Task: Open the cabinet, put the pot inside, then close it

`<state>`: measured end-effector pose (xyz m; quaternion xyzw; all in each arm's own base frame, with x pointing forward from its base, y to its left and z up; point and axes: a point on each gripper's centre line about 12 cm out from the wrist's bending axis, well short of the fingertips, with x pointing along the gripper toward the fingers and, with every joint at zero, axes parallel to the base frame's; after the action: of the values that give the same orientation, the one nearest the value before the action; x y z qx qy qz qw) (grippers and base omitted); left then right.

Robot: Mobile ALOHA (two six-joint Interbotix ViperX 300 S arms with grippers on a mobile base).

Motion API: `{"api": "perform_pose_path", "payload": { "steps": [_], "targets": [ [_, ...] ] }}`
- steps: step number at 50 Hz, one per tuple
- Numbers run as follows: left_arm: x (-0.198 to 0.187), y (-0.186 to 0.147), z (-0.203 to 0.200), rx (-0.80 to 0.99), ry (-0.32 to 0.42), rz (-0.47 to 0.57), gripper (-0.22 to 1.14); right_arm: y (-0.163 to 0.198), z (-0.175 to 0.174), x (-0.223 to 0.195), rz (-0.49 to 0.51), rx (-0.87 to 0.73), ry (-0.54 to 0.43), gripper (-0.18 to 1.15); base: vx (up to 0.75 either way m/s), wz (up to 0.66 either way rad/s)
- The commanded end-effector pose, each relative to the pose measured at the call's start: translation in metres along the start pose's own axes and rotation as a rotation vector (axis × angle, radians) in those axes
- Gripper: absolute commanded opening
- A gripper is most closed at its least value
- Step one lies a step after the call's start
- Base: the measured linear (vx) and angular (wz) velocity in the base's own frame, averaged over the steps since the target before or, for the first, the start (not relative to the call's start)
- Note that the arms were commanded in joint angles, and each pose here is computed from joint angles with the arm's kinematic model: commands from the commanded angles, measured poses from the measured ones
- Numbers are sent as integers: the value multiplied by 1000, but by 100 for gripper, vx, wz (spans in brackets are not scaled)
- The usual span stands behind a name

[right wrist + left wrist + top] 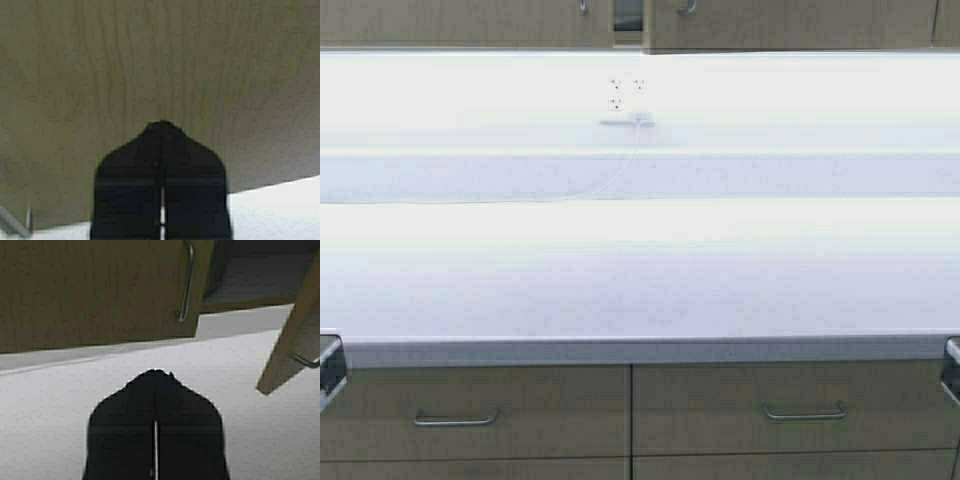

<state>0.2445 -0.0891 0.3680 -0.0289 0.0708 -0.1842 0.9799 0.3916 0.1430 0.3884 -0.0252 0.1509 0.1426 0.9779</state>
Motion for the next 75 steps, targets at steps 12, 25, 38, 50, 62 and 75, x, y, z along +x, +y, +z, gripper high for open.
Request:
{"api": "perform_pose_path", "payload": {
  "steps": [12, 25, 38, 50, 62, 75],
  "targets": [
    [2, 0, 0, 3, -1, 3, 3, 21, -24, -63, 73, -20, -9, 6, 11, 2],
    [14, 2, -5, 4, 21, 10, 3, 22, -46, -86, 89, -21, 4, 6, 9, 5],
    [23, 3, -11, -5, 46, 14, 3, 19, -54, -98, 89, -21, 4, 6, 7, 4],
    [23, 3, -11, -3, 47, 13, 3, 18, -55, -103, 89, -21, -3, 6, 4, 2],
    [23, 3, -14, -3, 53, 15, 3, 18, -57, -102, 89, -22, 4, 6, 1, 2],
    [23, 4, -18, -4, 64, 15, 3, 18, -65, -101, 88, -24, 22, 6, 0, 0]
  ]
}}
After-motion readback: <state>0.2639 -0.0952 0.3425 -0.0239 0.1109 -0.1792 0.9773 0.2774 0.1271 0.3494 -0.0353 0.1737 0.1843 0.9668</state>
